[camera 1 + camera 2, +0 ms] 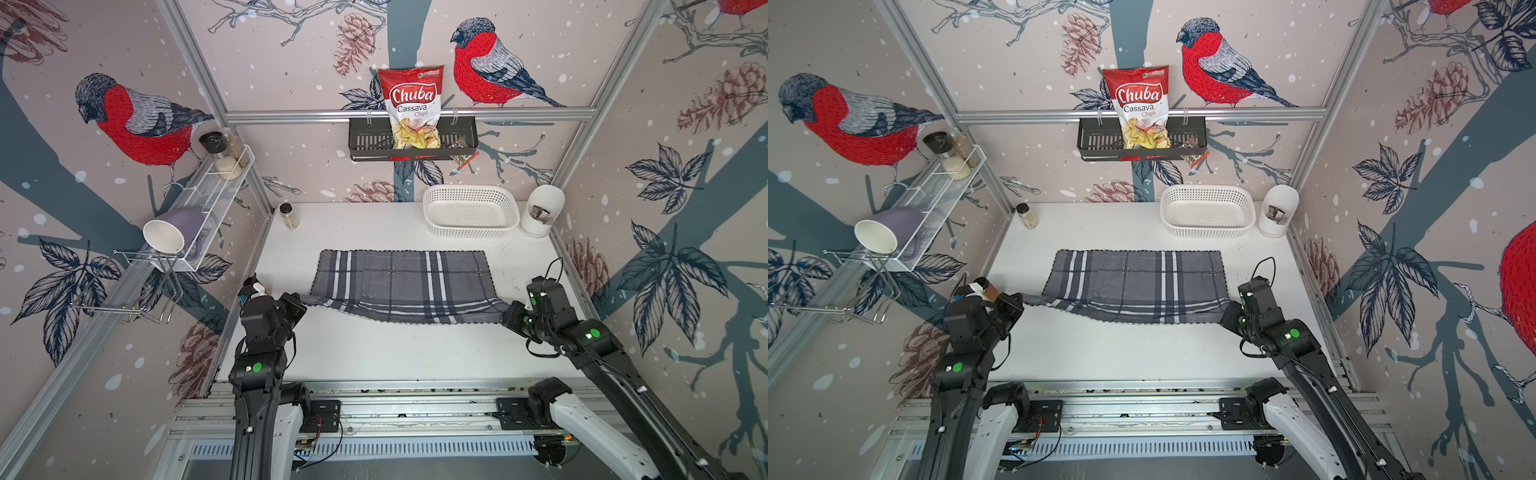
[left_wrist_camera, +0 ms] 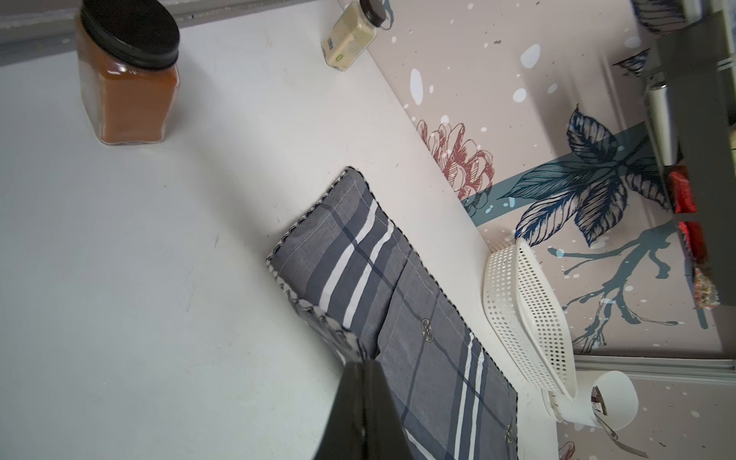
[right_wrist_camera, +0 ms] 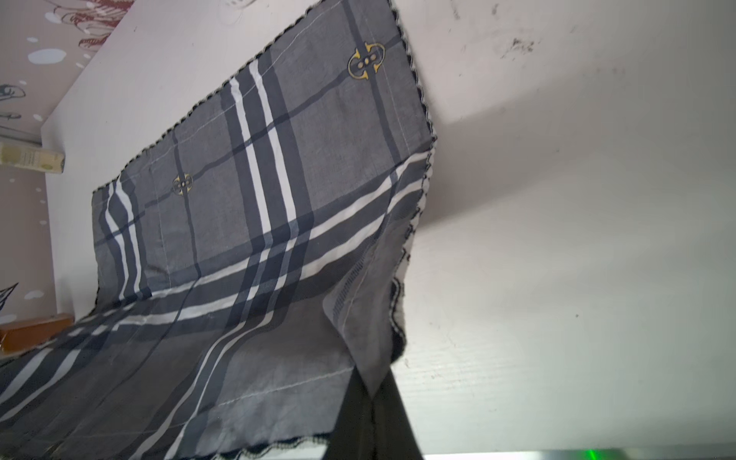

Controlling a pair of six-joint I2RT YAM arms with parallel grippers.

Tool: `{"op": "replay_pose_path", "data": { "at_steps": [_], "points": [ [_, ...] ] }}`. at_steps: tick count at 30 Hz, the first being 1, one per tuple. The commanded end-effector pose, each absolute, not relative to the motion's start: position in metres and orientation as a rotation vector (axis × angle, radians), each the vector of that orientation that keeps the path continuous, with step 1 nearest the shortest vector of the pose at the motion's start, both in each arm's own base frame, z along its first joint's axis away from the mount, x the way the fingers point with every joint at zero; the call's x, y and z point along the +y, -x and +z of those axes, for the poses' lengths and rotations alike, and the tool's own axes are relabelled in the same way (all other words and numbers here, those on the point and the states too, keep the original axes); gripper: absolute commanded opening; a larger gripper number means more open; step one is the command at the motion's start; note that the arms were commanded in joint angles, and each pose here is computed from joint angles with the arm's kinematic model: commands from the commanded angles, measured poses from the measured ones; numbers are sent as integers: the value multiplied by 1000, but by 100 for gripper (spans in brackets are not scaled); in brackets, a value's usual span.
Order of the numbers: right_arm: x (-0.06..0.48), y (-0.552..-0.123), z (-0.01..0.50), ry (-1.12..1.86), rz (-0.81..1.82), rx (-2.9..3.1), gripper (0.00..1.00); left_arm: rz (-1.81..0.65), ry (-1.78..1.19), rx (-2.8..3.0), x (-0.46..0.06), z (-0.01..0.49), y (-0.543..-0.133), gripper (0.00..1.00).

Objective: Roll up the pillowcase
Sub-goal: Fold the pillowcase.

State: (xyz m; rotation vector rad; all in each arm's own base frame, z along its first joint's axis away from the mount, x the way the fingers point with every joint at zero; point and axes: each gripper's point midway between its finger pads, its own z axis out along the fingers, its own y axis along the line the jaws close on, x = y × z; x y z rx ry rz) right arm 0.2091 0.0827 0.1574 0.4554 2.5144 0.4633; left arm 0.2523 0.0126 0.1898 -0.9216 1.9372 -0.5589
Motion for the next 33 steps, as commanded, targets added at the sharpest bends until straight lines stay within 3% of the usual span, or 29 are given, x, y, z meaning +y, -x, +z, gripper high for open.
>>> {"op": "replay_pose_path", "data": {
  "at_steps": [1,15,33],
  "points": [
    [84,-236,168,-392,490,2467,0,-577,845,1922,12,203,-279,0],
    [80,-327,135,-379,556,2554,3,-465,664,2017,21,181,-346,0],
    [66,-390,133,-477,616,2518,11,-423,590,2062,27,175,-394,0]
  ]
}}
